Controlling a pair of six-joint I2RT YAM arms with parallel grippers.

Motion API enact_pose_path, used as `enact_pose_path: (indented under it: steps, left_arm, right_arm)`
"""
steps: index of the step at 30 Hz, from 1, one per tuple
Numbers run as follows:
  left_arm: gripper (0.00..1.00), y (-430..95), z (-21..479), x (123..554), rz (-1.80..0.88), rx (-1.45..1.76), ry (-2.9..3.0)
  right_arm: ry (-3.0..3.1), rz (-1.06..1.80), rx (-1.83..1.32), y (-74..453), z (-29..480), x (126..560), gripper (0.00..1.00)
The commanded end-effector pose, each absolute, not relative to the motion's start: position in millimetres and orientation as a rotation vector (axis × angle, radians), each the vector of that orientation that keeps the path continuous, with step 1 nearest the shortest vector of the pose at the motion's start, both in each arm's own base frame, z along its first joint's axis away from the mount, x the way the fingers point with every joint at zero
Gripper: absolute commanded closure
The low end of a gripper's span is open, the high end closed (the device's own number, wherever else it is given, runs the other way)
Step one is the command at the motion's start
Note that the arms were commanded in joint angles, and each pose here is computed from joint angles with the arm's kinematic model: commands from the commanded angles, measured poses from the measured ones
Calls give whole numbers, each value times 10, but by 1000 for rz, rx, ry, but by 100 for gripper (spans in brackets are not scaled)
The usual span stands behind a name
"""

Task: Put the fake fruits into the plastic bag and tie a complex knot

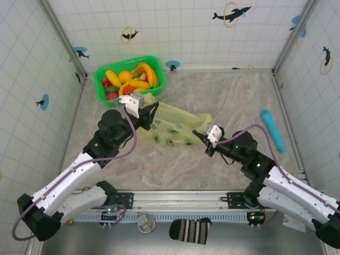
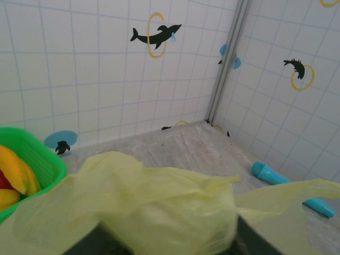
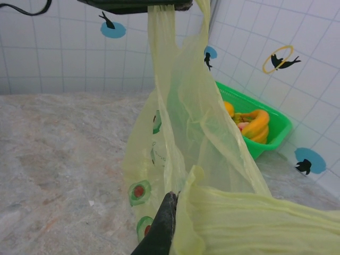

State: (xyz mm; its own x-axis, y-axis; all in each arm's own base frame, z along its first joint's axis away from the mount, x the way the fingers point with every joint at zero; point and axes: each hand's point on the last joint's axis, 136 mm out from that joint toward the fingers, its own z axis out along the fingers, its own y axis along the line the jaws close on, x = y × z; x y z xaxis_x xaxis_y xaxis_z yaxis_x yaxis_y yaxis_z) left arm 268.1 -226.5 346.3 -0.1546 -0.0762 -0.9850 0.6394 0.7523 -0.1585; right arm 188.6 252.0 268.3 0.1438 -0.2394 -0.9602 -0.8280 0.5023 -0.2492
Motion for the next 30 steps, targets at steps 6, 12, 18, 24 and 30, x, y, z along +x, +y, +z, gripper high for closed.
enact_pose_path:
  steps: [6,12,18,24,30]
  left_arm:
    - [100,-2197,3549,2717,-574,479,1682]
    - [100,-1964,3339,2725,-464,419,1680]
    - [100,-1611,3180,2746,-312,303,1630]
    - [100,-1312,3129,2765,-228,147,1586]
    - [100,-961,3014,2785,-76,-2,1564]
  right_arm:
    - [1391,489,-1001,2500,2861,1953,100]
    - [1424,511,-993,2549,2993,1989,29]
    - [1350,602,-866,2567,3545,2042,13]
    - [1525,744,-911,2697,3474,2208,18]
    - [1605,798,-918,2692,3211,2142,15]
